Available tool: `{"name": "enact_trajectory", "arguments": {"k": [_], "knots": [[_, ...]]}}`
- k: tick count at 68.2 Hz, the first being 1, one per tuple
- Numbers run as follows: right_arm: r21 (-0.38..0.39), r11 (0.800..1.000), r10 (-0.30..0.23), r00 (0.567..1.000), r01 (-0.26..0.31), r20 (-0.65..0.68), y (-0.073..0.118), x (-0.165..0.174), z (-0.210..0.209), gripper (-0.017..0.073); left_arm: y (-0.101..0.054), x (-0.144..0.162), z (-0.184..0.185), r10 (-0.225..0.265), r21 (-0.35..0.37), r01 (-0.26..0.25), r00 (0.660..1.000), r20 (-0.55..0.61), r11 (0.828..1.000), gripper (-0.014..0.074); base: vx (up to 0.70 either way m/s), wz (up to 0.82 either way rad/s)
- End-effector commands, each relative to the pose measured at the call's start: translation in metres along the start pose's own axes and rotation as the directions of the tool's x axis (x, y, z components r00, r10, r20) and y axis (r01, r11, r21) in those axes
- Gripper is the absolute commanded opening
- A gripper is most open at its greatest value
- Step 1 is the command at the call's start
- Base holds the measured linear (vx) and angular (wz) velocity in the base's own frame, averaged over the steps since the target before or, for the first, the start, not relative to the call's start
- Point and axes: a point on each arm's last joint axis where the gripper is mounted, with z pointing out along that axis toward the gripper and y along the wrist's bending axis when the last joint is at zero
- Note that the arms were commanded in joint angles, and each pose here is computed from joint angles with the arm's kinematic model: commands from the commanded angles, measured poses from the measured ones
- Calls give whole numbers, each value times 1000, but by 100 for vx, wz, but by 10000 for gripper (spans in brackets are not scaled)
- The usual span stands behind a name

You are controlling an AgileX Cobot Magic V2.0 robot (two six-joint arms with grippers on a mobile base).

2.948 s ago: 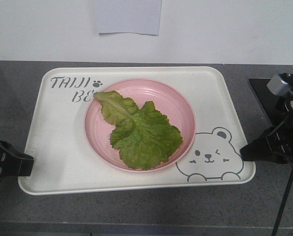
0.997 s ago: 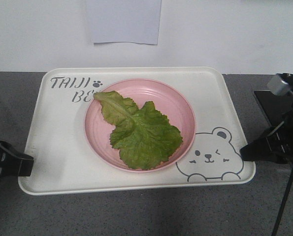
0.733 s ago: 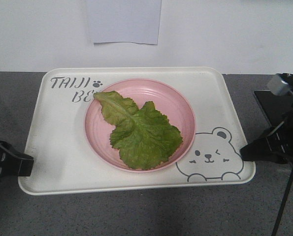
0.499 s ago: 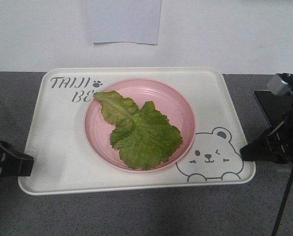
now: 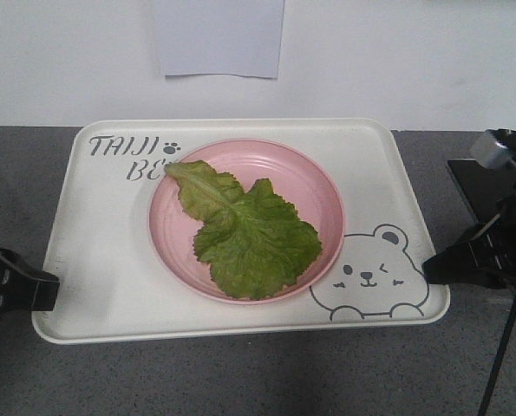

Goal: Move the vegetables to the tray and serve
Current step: 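Hold the tray level with both grippers while the base drives to the stove counter, then lower the tray onto the counter with both grippers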

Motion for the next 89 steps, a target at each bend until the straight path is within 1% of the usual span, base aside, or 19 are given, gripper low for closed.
{"name": "enact_trajectory", "arguments": {"k": [1,7,13,18,28,36,50,54,59,66,78,89], "knots": [[-81,996,-39,997,45,71,17,-6,-11,-4,-9,-11,-11,11,59,-18,994,107,998,-8,0,0],[-88,996,-28,998,33,58,17,-5,-11,-4,-9,-11,-11,14,57,-21,993,116,998,-8,0,0],[-83,996,25,999,-21,48,16,-5,-11,-4,-8,-13,-10,20,47,-26,992,124,999,-8,0,0],[-69,996,56,998,-54,29,13,-5,-9,-4,-7,-14,-6,29,32,-33,993,112,999,-8,0,0],[-32,994,103,994,-104,-31,2,-4,1,-4,-4,-17,9,23,22,-24,998,56,999,-8,0,0],[-30,990,132,988,-134,-81,-6,-3,12,-4,-1,-19,24,13,16,-13,1000,6,1000,-8,0,0],[-16,978,201,963,-208,-181,-23,11,40,-4,5,-24,52,18,4,-18,998,-66,1000,-8,0,0],[5,978,205,960,-208,-189,-29,13,47,-4,6,-24,59,14,2,-14,996,-87,1000,-8,0,0],[44,980,199,961,-194,-193,-37,14,52,-4,8,-24,68,7,-2,-8,993,-119,1000,-8,0,0],[72,979,201,960,-191,-197,-43,15,58,-4,10,-22,79,-2,-6,1,986,-168,1000,-8,0,0],[92,980,195,954,-178,-227,-48,17,62,-4,13,-18,95,-16,-8,14,967,-255,1000,-8,0,0],[104,981,184,952,-163,-245,-49,19,62,-4,16,-16,105,-24,-12,21,954,-298,1000,-8,0,0]]}}
